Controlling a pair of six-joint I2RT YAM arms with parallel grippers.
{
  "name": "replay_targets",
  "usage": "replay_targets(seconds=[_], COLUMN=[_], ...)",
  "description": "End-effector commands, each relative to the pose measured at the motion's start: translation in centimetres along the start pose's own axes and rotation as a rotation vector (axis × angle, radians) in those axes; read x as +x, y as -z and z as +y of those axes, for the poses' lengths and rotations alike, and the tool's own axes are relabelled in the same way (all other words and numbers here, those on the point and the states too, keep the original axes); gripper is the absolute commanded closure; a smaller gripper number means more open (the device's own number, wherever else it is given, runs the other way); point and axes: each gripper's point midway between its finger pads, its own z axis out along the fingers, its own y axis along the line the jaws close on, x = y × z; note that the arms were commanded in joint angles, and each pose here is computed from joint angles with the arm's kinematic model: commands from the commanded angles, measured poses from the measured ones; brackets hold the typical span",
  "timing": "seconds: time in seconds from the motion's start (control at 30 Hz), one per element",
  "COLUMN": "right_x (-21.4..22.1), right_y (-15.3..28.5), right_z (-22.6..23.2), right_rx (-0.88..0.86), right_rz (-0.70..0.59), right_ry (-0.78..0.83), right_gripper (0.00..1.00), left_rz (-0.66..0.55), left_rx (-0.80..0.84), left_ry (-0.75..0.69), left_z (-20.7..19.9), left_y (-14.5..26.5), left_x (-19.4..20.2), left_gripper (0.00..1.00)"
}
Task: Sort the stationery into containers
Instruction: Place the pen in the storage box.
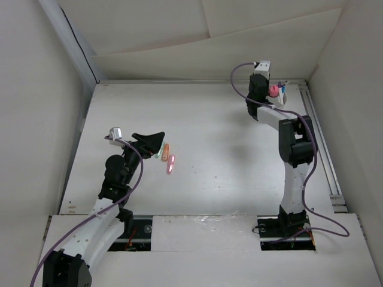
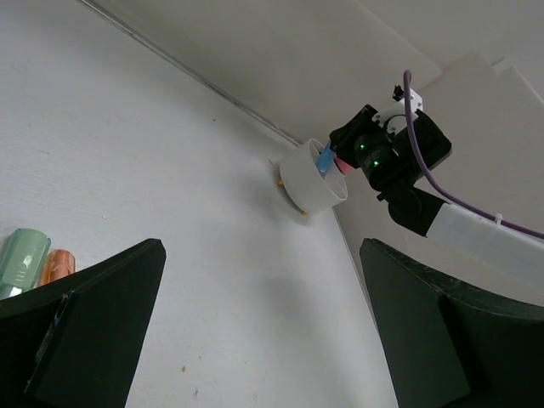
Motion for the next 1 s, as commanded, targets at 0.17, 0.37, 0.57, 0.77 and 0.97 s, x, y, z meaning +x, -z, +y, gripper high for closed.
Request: replay_targets(seconds=[0.17,0.37,0.57,0.77,0.97], right_x=[-2.2,-0.7,-2.9,-6.4,-8.4], right_y=[-0.8,-0.4,1.0,3.4,8.7], right_z=[-0.2,-0.2,-0.7,-0.9,3.8], right_rx=[0.05,0.045,0.022,-0.03,-0.367], right_rz=[-0.063,-0.036,-0.066,-0.114,-0.081], right_ry=[-0.032,-0.02,-0.051,-0.089,-0.137], right_gripper=[0.74,0.6,0.46,0.42,0.59], left_rz=[-0.007,-0.007,-0.007,-0.013,-0.023], left_rx=[0.012,0.012,0.012,0.019,-0.015], left_ry=[-0.012,-0.012,-0.012,-0.013,-0.02], left_z=[-0.1,-0.1,-0.1,-0.3,0.3], left_y=[-0.2,-0.2,-0.2,-0.1,-0.2], left_x=[-0.1,-0.1,-0.1,-0.2,-0.5], left_gripper=[0.0,0.0,0.0,0.0,0.0])
